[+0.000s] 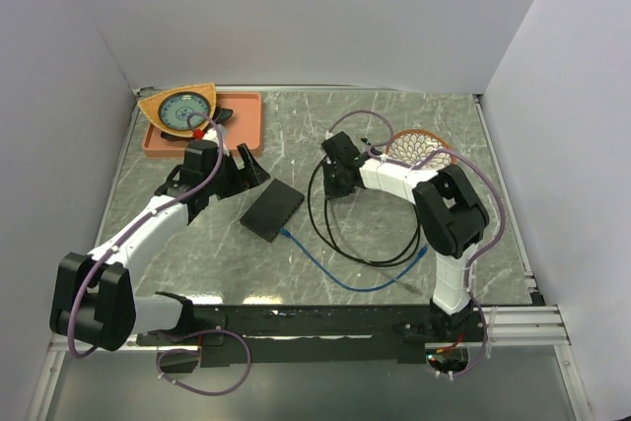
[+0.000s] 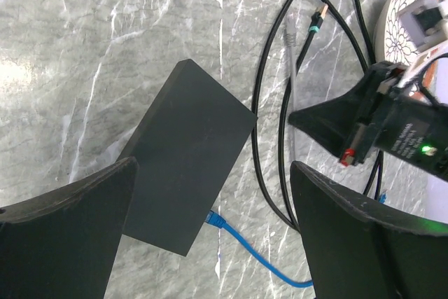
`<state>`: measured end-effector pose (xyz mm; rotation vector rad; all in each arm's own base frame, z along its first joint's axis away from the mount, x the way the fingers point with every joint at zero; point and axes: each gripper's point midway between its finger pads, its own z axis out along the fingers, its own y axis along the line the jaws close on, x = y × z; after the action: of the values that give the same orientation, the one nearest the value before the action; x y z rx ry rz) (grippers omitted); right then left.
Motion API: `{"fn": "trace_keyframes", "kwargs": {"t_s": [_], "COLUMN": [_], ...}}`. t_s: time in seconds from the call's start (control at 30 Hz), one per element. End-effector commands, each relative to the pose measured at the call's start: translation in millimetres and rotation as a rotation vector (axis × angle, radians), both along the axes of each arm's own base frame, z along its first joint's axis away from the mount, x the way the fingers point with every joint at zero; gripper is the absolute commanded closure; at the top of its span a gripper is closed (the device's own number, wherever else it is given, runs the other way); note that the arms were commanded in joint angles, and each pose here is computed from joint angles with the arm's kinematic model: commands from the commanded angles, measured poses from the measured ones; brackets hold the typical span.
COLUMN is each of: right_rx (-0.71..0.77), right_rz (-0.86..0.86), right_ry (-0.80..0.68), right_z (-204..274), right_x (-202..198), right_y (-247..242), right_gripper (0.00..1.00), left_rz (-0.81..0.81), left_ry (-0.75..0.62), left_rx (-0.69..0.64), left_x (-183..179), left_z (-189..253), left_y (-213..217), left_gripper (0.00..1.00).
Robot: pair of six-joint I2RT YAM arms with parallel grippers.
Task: Insert the plug into the switch port
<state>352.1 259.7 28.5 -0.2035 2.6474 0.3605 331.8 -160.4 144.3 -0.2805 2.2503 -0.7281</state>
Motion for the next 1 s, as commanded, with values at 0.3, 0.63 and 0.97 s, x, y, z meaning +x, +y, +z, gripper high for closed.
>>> {"fn": "trace_keyframes", "kwargs": {"t_s": [0.3,0.63,0.97], "right_rx": [0.272,0.267,0.249], "right_rz": [-0.066,-0.087,0.462], "right_ry": [-0.631,-1.113,-0.779], "right_z": [271,380,301], "right_x": [32,-29,-61], "right_y": [-67,-128,-65], "right_gripper": [1.0,1.0,1.0], "left_rz": [-0.005,-0.011,-0.039], "left_ry": [-0.055,-0.068,-0.119], "left_rx": [-0.01,-0.014,-0.036], "left_x": [3,3,10], "left_z": [7,7,24], "left_y": [0,-1,-7], "left_gripper": [0.04,0.04,0.04]}}
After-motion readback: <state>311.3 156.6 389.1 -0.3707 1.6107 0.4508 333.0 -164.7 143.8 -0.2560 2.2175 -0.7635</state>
